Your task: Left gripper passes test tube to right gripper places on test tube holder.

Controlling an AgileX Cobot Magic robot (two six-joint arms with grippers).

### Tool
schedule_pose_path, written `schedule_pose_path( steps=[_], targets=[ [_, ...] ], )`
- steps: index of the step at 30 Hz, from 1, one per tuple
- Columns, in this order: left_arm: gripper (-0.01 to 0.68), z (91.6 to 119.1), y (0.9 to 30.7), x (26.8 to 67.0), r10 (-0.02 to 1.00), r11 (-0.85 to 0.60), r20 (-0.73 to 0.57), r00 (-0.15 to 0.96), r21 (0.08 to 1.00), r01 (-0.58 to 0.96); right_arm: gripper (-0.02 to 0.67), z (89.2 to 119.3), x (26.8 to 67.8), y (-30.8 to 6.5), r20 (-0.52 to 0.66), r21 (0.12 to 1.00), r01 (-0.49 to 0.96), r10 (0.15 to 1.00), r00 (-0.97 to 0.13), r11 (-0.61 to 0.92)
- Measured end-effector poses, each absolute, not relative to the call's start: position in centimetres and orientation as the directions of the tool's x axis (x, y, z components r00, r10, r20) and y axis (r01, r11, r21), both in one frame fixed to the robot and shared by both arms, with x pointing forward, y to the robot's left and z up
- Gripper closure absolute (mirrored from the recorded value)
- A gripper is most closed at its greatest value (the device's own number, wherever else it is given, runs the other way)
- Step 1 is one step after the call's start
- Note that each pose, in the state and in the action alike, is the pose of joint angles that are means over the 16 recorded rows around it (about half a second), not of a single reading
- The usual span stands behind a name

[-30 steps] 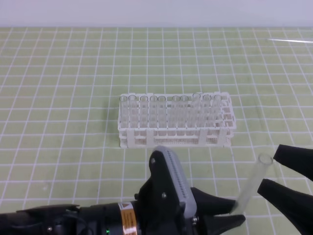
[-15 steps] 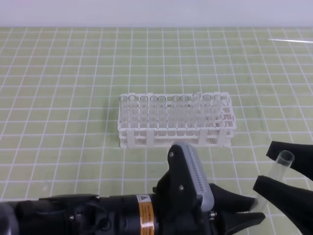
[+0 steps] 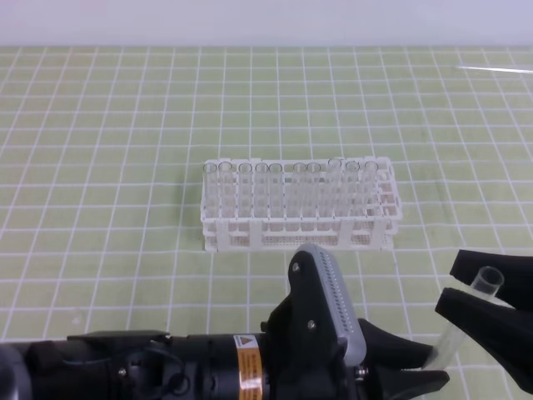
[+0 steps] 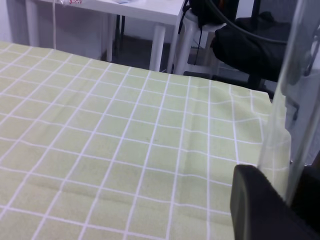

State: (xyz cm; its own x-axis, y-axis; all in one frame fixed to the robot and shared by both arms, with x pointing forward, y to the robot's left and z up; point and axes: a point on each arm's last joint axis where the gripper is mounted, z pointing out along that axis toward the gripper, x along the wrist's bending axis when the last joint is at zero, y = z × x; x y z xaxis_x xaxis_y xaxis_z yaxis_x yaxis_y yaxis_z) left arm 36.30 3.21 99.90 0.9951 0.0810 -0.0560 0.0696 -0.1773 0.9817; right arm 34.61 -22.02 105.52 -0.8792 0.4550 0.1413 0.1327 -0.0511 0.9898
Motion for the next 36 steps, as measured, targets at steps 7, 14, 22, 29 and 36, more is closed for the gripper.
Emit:
schedule_pose_path(
  steps=[7, 14, 22, 29, 36],
  targets=[
    [0.665, 99.9, 3.21, 36.3, 0.081, -0.177, -0.06, 0.995, 0.981, 0.073, 0.63, 105.52, 34.61, -22.01, 0.137, 0.991, 0.128, 0.455, -0.88, -0.049],
    [0.665, 99.89, 3.19, 36.38, 0.09, -0.174, -0.067, 0.994, 0.981, 0.082, 0.637, 105.54, 34.6, -22.01, 0.134, 0.991, 0.126, 0.454, -0.881, -0.049],
    [0.659, 99.96, 3.2, 36.51, 0.108, -0.164, -0.084, 0.991, 0.981, 0.101, 0.639, 105.57, 34.58, -22.0, 0.132, 0.991, 0.122, 0.451, -0.883, -0.051],
    [0.646, 99.85, 3.22, 36.63, 0.124, -0.171, -0.095, 0.988, 0.978, 0.115, 0.639, 105.61, 34.57, -21.99, 0.123, 0.992, 0.113, 0.449, -0.885, -0.049],
    [0.633, 99.91, 3.35, 36.71, 0.14, -0.181, -0.095, 0.986, 0.976, 0.12, 0.639, 105.52, 34.88, -22.15, 0.092, 0.995, 0.092, 0.485, -0.869, -0.025]
  ],
)
